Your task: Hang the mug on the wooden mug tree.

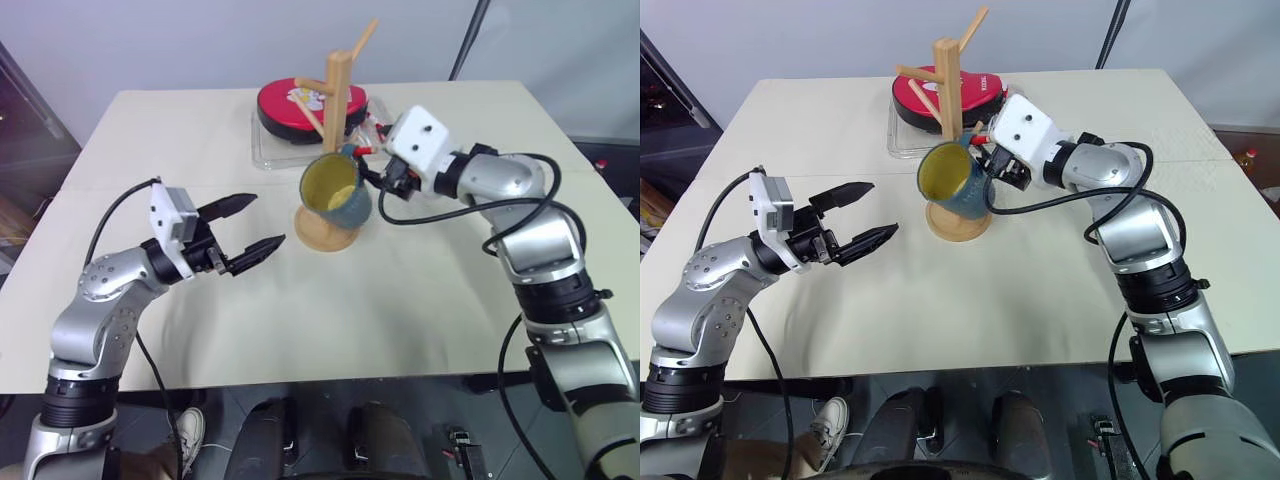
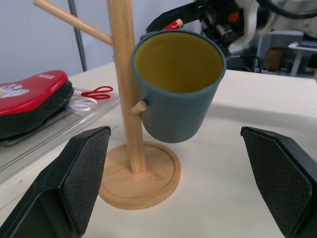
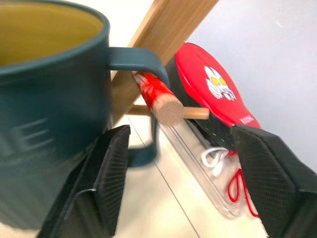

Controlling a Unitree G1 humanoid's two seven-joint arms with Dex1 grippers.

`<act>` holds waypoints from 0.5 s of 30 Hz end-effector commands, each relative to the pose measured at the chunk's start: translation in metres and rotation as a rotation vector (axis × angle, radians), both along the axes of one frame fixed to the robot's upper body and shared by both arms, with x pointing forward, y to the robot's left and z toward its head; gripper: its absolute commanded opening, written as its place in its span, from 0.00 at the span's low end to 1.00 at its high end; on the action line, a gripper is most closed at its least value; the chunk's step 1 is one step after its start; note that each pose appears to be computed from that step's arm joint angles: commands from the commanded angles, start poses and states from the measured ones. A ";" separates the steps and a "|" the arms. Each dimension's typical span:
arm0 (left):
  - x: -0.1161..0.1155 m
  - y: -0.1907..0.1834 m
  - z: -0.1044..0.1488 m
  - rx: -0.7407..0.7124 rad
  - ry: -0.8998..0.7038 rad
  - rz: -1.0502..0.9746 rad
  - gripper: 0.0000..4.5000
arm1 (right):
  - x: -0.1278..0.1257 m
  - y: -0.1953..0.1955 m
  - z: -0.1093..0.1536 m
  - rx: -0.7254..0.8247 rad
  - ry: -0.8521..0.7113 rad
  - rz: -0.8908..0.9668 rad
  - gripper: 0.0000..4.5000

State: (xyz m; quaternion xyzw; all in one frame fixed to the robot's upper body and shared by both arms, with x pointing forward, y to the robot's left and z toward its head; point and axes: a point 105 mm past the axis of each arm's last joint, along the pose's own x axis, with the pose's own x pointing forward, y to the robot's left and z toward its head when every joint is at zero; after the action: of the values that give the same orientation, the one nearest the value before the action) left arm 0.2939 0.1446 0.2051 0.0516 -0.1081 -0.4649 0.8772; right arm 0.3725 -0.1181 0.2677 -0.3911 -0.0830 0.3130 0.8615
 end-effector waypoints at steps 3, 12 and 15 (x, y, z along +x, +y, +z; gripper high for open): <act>0.015 0.023 -0.006 -0.004 -0.013 0.179 1.00 | -0.020 -0.054 0.018 0.135 -0.068 -0.095 0.68; 0.034 0.083 -0.076 -0.041 0.120 0.613 1.00 | -0.042 -0.105 -0.091 0.636 0.177 -0.192 0.68; 0.030 0.092 -0.088 -0.047 0.144 0.681 1.00 | -0.043 -0.105 -0.108 0.694 0.189 -0.194 0.68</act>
State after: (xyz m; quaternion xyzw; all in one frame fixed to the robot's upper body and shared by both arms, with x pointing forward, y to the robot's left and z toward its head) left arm 0.3240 0.2276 0.1048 0.0185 -0.0065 -0.1689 0.9854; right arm 0.3296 -0.2225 0.1377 -0.0449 -0.0117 0.2199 0.9744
